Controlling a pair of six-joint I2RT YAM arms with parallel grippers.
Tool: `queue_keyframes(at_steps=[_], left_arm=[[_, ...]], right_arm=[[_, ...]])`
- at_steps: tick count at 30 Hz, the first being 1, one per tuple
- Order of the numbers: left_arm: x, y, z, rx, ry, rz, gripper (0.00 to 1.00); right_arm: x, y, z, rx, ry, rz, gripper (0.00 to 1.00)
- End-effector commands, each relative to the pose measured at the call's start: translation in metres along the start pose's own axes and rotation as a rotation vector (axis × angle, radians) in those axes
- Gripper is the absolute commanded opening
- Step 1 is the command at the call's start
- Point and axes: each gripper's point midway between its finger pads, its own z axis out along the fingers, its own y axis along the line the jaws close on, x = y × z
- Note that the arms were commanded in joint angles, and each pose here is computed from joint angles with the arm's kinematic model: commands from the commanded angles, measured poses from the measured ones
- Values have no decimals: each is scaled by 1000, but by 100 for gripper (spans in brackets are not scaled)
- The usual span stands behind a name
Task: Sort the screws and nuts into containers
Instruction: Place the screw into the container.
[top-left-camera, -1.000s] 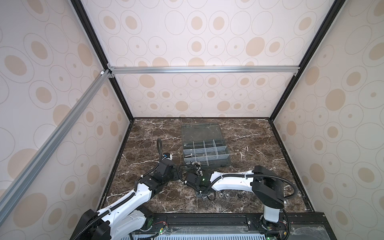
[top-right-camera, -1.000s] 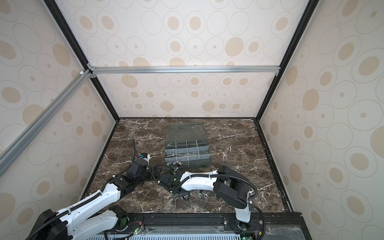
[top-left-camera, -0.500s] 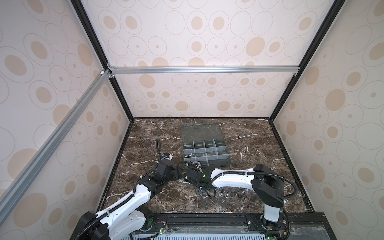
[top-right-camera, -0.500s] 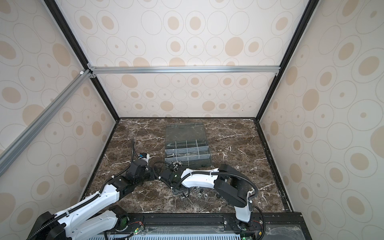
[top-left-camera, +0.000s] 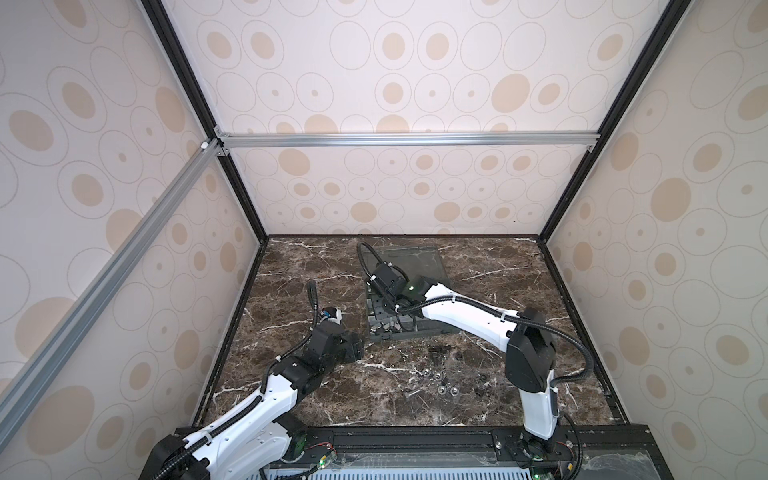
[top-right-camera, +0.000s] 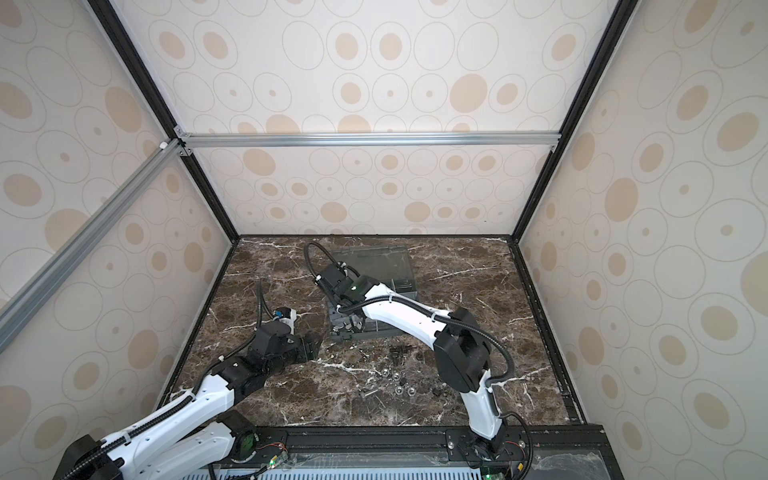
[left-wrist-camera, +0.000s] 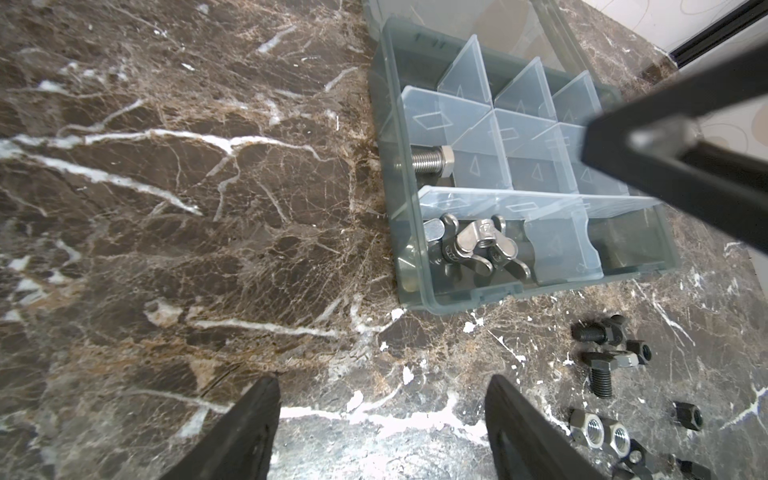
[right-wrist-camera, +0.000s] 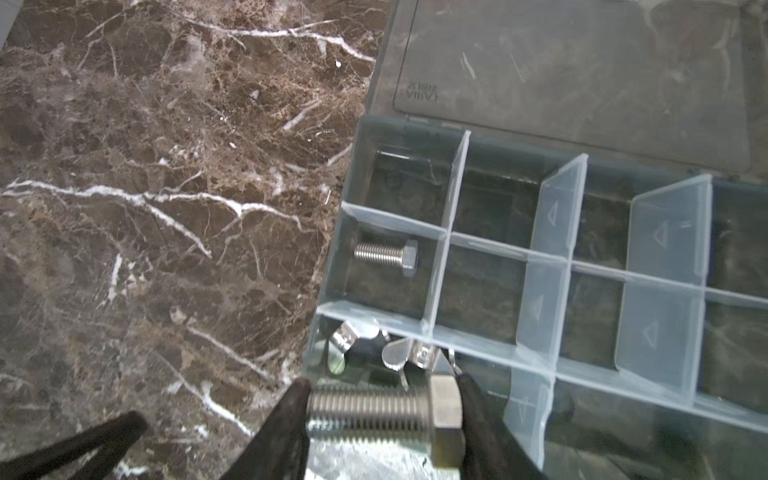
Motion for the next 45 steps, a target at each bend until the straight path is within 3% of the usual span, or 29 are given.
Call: queue_keyframes(at_steps=[1,11,23,36,45], left_arm=[[2,3,-2,1,4,-35,78],[8,4,-3,14,15,-51,78],[10,5,-3,16,14,-61,78],[10,2,-1,17,38,-51,77],[11,-3,-3,45,49,-45,76]], right_arm=[[-2,-3,21,40,21,-31,48],[1,-6,56,62,60,9,51],[-4,-2,49,42,50,4,59],[-6,-5,12,-22,8,20,59],[12,-30,-23,-4,-5,-2,59]])
